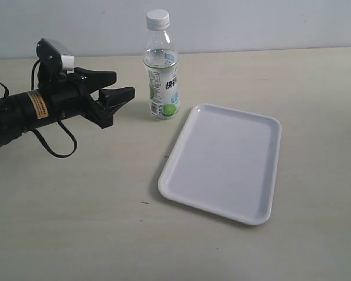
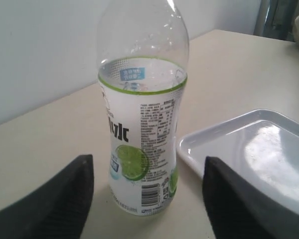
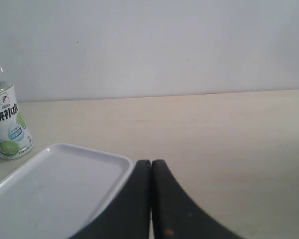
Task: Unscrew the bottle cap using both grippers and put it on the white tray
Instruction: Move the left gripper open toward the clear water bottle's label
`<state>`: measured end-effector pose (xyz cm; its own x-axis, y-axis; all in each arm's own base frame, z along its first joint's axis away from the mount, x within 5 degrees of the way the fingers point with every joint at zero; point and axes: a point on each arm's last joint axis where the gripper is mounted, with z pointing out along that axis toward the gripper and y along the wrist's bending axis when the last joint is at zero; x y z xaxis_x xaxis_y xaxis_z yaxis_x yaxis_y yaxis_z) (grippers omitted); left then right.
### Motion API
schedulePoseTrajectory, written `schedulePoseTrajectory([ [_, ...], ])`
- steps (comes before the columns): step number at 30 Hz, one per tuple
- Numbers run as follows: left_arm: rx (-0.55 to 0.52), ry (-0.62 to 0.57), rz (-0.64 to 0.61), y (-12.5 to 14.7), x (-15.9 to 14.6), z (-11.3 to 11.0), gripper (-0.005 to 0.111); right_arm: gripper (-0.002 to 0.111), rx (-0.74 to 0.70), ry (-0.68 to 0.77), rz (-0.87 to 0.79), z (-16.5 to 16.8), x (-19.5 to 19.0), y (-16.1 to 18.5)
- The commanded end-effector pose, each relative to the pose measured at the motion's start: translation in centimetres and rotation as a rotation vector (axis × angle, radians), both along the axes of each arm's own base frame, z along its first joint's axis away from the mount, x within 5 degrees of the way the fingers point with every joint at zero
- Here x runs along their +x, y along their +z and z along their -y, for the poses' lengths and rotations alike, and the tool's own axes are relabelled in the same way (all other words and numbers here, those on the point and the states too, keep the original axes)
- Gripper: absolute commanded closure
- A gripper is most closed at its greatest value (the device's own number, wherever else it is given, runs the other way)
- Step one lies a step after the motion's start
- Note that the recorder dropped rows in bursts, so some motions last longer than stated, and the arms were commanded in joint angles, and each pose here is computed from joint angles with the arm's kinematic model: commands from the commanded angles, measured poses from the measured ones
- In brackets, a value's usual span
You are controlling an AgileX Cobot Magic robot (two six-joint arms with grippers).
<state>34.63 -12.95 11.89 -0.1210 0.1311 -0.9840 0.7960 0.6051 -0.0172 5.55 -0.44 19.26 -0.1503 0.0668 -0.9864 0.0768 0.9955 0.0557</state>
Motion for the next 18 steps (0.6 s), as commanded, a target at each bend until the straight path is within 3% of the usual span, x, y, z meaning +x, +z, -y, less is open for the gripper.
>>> schedulePoseTrajectory([
  [1,-0.01,0.016,0.006,0.2,0.2,0.1,0.045,0.108,-0.002,-0.004,0.005,0.0,0.0,-0.1],
  [5,0.01,-0.012,0.038,0.3,0.1,0.8,0.043,0.108,-0.002,-0.004,0.005,0.0,0.0,-0.1],
  [9,0.007,-0.033,0.059,0.7,0.1,2.1,0.031,0.108,-0.002,-0.004,0.007,0.0,0.0,-0.1],
  [13,0.064,0.034,0.041,0.7,0.9,2.9,0.031,0.108,-0.002,-0.004,0.007,0.0,0.0,-0.1],
  [18,0.11,0.015,0.04,0.8,1.0,4.0,0.031,0.108,-0.002,-0.004,0.007,0.0,0.0,-0.1],
])
